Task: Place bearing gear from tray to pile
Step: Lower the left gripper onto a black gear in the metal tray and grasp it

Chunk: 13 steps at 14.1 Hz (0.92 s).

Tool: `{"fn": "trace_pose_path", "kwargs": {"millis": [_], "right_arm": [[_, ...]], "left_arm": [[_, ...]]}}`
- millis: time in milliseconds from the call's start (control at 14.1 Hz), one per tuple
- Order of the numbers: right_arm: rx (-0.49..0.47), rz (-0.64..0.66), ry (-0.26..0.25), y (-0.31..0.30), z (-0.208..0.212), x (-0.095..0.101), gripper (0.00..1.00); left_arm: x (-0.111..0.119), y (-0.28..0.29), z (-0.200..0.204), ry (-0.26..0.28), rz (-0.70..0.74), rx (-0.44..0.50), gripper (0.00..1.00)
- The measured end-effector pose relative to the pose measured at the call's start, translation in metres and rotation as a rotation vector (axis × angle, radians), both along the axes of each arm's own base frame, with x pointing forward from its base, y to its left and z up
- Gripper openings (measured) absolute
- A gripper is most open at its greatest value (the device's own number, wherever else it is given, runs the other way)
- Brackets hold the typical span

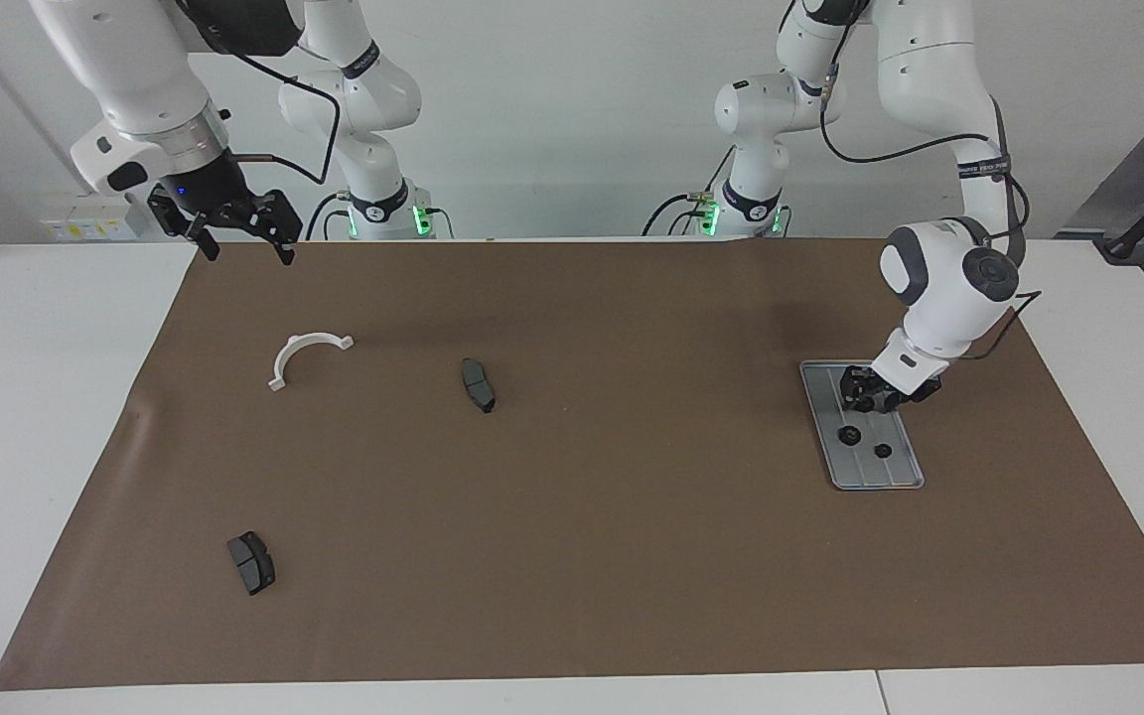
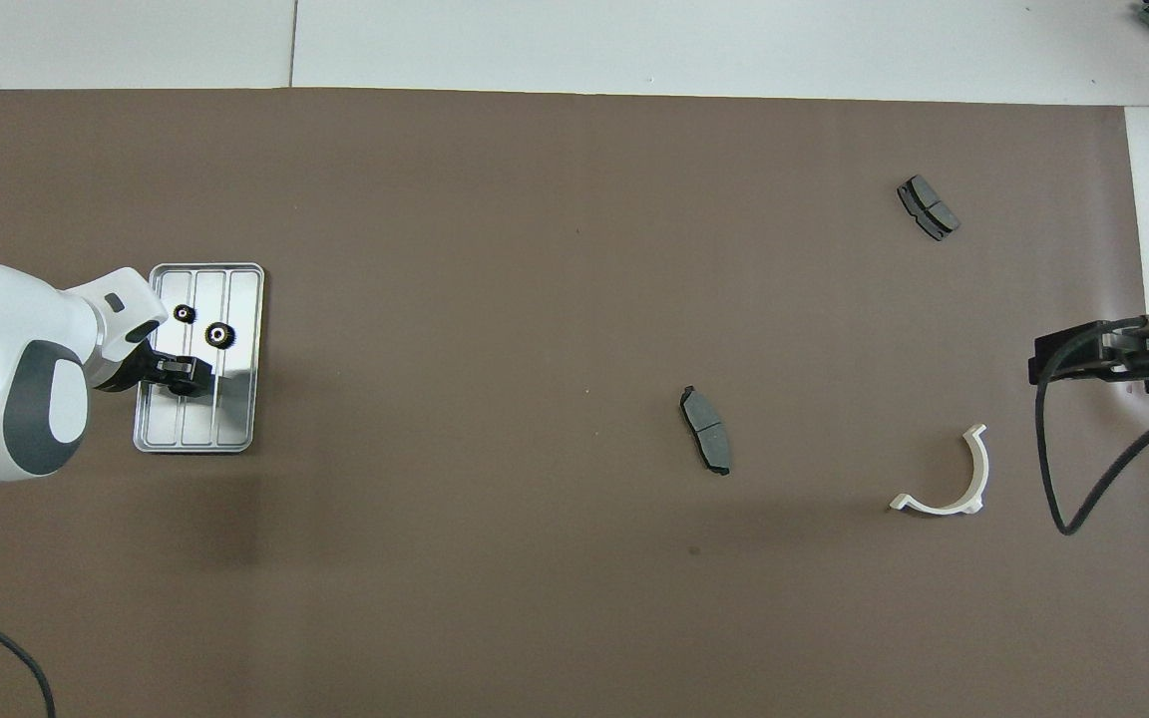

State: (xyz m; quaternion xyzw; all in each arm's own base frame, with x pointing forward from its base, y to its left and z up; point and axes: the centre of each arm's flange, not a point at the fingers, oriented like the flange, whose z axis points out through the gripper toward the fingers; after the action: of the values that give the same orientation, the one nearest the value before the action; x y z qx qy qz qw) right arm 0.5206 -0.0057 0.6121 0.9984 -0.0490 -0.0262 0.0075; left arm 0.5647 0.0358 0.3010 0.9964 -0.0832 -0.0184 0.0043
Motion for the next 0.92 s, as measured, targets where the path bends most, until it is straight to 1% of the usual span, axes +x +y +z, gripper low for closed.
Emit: {"fn": "trace_pose_path", "kwargs": {"millis": [71,213,285,356,427,569,925], "right_arm": [[0.000,0.000,0.000,0.0000,0.0001,-0.0001,1.00],[0.000,0.000,0.000,0.0000,0.0002,-0.0005,1.00],[0.000,0.000,0.000,0.0000,-0.0001,-0.0007,1.00],[0.000,0.000,0.001,0.0000,-0.0004,-0.0008,1.00],[0.000,0.000,0.002,0.0000,-0.0007,-0.0010,1.00],[0.000,0.000,0.002,-0.0001,-0.0008,-0.0013,1.00],[0.000,0.000,0.001,-0.0001,-0.0004,-0.0019,1.00]], "left_arm": [[0.0000,-0.0010,0.0000,0.000,-0.002,0.000,0.65],[0.0000,-0.0016,-0.0002,0.000,-0.003,-0.001,0.54],[0.0000,-0.0017,-0.0002,0.000,-0.003,-0.001,0.53],[-0.0001,-0.0017,-0.0002,0.000,-0.003,-0.001,0.48],[-0.0001,-0.0017,-0.0002,0.000,-0.003,-0.001,0.48],[0.0000,-0.0019,0.0004,-0.001,-0.004,-0.001,0.36],[0.0000,-0.0020,0.0004,-0.001,-0.004,-0.001,0.36]]}}
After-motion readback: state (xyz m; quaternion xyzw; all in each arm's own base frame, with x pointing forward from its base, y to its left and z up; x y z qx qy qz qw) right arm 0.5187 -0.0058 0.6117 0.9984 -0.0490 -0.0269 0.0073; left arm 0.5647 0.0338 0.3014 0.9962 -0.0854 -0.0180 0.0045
